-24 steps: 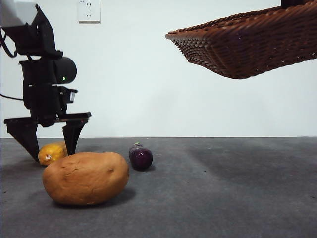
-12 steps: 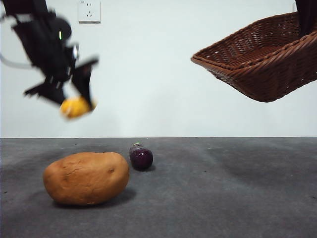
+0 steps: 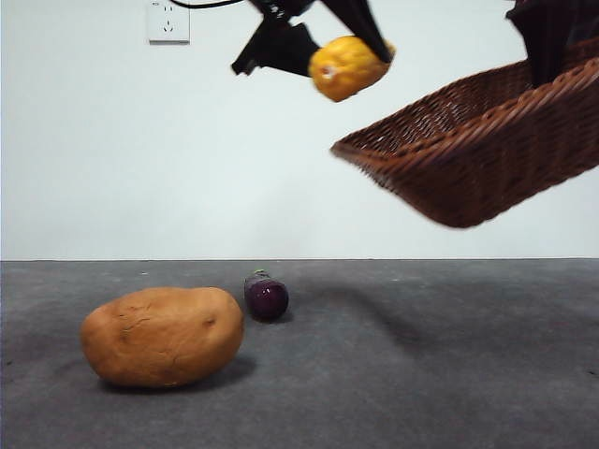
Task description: Help me put the vegetables on the table into the basket
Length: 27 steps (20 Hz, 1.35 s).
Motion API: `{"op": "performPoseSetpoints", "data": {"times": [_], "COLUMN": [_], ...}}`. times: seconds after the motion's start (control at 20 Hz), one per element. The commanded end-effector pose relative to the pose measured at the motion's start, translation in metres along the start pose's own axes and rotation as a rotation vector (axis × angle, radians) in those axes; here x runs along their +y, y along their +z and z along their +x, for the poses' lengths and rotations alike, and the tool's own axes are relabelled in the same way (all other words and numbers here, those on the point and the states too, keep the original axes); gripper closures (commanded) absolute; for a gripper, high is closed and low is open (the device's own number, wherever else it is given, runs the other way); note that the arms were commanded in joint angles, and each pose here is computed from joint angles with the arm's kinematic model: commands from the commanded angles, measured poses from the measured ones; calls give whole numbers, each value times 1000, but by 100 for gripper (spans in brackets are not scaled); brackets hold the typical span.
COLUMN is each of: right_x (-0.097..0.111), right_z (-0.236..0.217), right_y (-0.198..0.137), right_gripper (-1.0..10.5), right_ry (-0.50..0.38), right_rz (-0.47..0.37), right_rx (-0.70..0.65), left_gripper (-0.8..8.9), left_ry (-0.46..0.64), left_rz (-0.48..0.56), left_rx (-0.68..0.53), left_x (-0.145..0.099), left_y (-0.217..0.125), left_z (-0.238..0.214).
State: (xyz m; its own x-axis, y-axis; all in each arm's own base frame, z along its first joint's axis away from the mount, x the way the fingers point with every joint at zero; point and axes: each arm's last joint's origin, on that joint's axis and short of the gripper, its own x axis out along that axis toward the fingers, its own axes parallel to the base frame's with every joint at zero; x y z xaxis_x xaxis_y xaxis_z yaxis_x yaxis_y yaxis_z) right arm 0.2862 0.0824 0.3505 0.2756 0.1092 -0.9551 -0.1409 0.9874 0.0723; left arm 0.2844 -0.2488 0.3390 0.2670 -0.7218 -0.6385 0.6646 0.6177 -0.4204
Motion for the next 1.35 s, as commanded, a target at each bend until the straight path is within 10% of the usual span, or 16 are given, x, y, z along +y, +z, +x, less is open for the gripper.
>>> {"op": "performPoseSetpoints", "data": {"times": [0.05,0.35,0.6,0.95,1.35], "right_x": [13,36,41,39,16], "right_z": [9,12,11,12,12], "right_y": [-2,-7,-9,-8,-3], "right_gripper": [958,958,958,958,958], "right_ry": [29,134,138,113,75], "right_rz": [-7,-65,-76,-78,-35], "right_rx": [8,20,27,17,19], "left_gripper": [822,809,343,344,346], "left_ry": [30,77,101,50,205], "left_rz": [-126,-197,-213,-202,147], "left_rx": [0,94,100,60,194], "left_x": [7,26,28,30,-7], "left_y": [0,-9,-10,-4,-31], "left_z": [13,31,32,14,-72]}}
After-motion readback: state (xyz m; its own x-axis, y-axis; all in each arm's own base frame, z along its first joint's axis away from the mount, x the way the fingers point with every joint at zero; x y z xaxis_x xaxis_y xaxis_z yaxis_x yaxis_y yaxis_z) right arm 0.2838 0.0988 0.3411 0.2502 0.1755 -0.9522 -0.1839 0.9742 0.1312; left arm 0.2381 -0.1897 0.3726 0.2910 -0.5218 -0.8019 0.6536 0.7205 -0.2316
